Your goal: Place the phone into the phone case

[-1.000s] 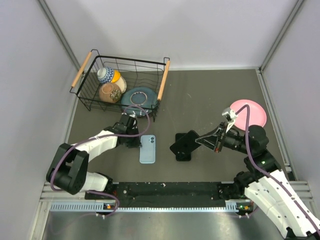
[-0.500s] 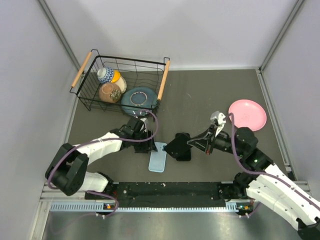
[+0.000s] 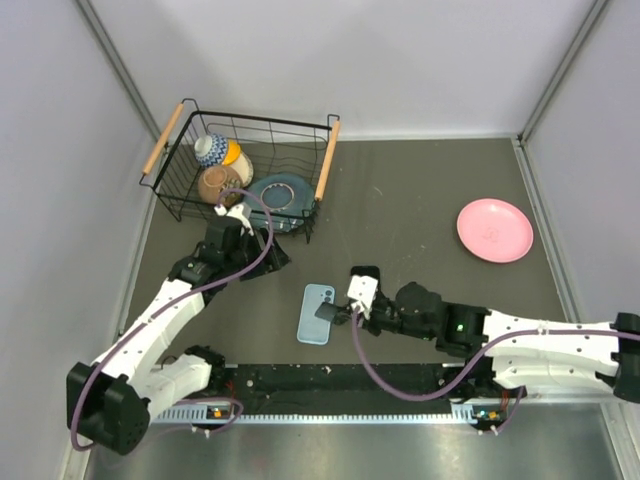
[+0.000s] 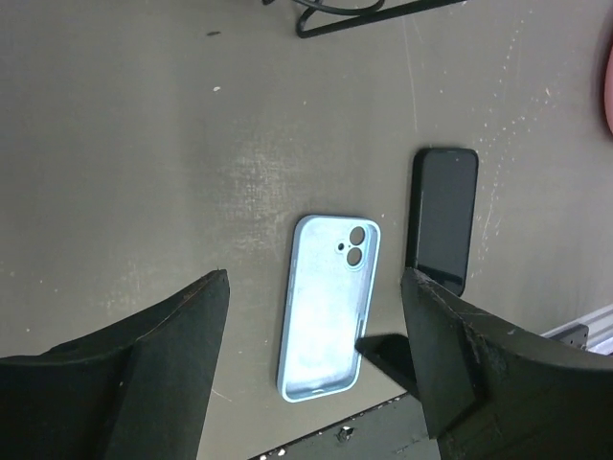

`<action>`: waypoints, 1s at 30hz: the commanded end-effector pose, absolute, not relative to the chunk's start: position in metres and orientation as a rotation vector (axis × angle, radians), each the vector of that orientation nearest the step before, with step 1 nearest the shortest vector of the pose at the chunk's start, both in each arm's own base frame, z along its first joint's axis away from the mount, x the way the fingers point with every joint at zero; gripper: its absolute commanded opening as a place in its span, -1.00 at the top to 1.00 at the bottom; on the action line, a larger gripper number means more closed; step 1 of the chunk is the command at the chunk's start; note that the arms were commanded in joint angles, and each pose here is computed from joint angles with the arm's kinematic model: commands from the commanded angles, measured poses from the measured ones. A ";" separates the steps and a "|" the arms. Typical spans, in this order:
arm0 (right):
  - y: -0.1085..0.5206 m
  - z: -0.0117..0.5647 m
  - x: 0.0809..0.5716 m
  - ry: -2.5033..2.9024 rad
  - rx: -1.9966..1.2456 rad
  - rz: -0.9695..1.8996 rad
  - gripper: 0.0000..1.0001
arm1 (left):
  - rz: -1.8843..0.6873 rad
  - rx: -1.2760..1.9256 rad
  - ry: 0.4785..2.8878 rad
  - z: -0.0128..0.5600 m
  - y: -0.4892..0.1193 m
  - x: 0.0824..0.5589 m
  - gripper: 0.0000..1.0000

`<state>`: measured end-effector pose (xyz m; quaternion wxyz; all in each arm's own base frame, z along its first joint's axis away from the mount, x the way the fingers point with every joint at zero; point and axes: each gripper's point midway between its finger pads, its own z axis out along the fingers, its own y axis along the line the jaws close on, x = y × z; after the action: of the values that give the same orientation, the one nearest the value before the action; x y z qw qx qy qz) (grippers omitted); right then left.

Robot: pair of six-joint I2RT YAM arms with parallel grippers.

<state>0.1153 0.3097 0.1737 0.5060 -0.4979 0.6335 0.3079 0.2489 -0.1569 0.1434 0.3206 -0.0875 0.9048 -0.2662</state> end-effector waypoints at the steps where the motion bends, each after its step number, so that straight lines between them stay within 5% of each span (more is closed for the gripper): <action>1: 0.326 0.239 0.146 1.307 -1.055 0.561 1.00 | -0.701 -0.218 2.404 0.143 -0.151 0.243 -0.54; 30: 0.368 0.176 0.131 1.190 -1.314 0.374 1.00 | -0.818 -0.154 2.490 0.115 -0.164 0.226 -0.45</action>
<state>0.1313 0.3517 0.1525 0.5778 -0.5809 0.5449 0.1783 0.2252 -0.1571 0.1161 0.2580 -0.0718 0.9213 -0.2818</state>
